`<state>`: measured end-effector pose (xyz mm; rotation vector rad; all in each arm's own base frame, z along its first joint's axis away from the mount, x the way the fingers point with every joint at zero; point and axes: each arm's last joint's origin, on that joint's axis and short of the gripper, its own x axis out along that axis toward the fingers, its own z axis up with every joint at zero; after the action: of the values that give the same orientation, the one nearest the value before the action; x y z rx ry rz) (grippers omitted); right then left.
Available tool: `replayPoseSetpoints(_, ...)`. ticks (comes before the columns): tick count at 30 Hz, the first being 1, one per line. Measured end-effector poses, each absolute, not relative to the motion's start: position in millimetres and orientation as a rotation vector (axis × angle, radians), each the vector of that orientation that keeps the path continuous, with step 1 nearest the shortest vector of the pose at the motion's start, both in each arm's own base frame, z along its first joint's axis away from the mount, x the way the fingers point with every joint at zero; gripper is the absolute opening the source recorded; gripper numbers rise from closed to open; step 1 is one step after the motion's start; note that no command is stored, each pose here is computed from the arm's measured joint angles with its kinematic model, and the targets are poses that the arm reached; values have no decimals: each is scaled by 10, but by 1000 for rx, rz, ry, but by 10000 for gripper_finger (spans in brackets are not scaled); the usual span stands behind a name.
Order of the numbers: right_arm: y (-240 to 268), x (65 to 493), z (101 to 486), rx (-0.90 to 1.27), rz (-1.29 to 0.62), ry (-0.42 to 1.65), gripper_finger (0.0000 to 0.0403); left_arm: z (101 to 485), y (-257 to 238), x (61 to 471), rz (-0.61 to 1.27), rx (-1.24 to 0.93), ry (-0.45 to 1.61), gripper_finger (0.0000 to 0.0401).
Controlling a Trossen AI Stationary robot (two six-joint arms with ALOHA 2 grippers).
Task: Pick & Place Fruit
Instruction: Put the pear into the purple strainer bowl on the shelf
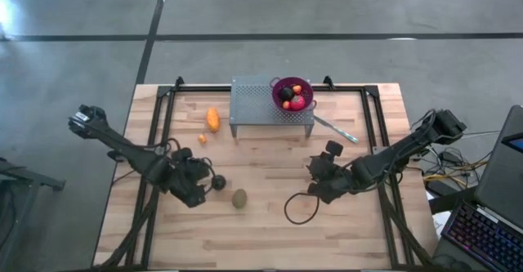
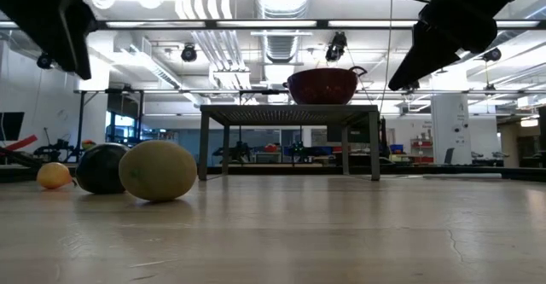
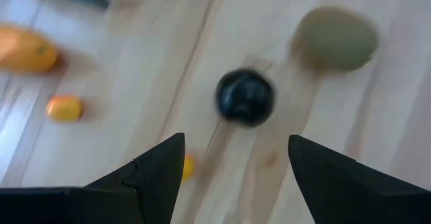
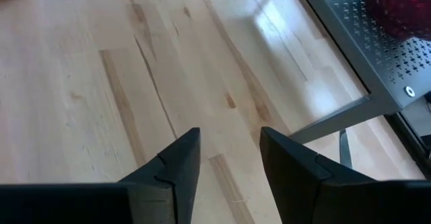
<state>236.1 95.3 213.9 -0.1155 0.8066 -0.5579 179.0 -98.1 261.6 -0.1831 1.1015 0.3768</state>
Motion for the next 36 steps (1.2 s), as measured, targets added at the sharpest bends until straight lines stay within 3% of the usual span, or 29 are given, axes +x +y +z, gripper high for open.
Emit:
replayPoseSetpoints(11,954,2363,2140,-114,-557,805,159,2464,-925,1676,474,-195,1178,268)
replayPoseSetpoints(27,955,2364,2140,-115,-555,804,121,2329,-895,1628,484,-147,1218,268)
replayPoseSetpoints(36,954,2372,2143,-109,-555,798,139,2155,-861,1573,479,-88,1260,268)
